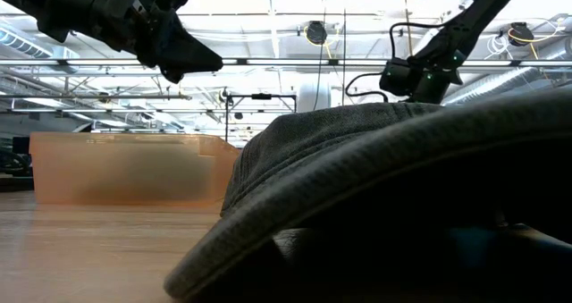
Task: Pick & Place hat
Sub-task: Put the right red cap into the blue bin
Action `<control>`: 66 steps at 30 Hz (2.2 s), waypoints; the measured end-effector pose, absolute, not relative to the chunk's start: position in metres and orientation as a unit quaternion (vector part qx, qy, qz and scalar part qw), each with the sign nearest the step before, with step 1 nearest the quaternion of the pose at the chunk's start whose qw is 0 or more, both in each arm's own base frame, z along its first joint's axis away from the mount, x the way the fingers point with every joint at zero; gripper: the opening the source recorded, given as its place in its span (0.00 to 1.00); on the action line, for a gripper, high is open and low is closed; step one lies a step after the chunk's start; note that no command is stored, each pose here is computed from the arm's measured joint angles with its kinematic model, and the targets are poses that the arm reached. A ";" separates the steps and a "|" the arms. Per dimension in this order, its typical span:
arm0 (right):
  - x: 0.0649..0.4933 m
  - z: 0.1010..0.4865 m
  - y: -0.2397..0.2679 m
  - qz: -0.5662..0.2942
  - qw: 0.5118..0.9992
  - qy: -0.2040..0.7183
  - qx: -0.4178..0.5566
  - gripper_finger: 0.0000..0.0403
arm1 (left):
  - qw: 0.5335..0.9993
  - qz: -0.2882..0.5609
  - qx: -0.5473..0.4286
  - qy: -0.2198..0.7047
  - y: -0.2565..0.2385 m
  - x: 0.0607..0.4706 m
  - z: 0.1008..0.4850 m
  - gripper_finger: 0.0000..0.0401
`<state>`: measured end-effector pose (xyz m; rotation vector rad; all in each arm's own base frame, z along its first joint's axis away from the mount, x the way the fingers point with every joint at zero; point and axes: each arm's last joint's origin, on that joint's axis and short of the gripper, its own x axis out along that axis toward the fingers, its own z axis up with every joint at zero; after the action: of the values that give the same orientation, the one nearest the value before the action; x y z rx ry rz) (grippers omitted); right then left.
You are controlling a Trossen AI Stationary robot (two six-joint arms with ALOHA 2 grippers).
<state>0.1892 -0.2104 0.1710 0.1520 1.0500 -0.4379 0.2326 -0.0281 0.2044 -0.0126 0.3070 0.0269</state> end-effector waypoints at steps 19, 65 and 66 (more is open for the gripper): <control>0.181 0.225 -0.182 -0.239 0.850 0.467 -0.051 0.01 | 0.988 0.013 -0.007 0.153 -0.028 0.233 0.204 0.10; 0.185 0.278 -0.010 -0.142 0.914 0.378 0.019 0.01 | 0.990 0.004 -0.012 0.139 -0.033 0.233 0.207 0.10; 0.185 0.278 -0.011 -0.144 0.914 0.379 0.018 0.01 | 0.990 0.004 -0.011 0.139 -0.033 0.233 0.207 0.10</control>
<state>0.1853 -0.0105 0.2782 0.0374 0.7796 -0.2965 0.2328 -0.0327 0.2071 -0.0230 0.2784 0.0083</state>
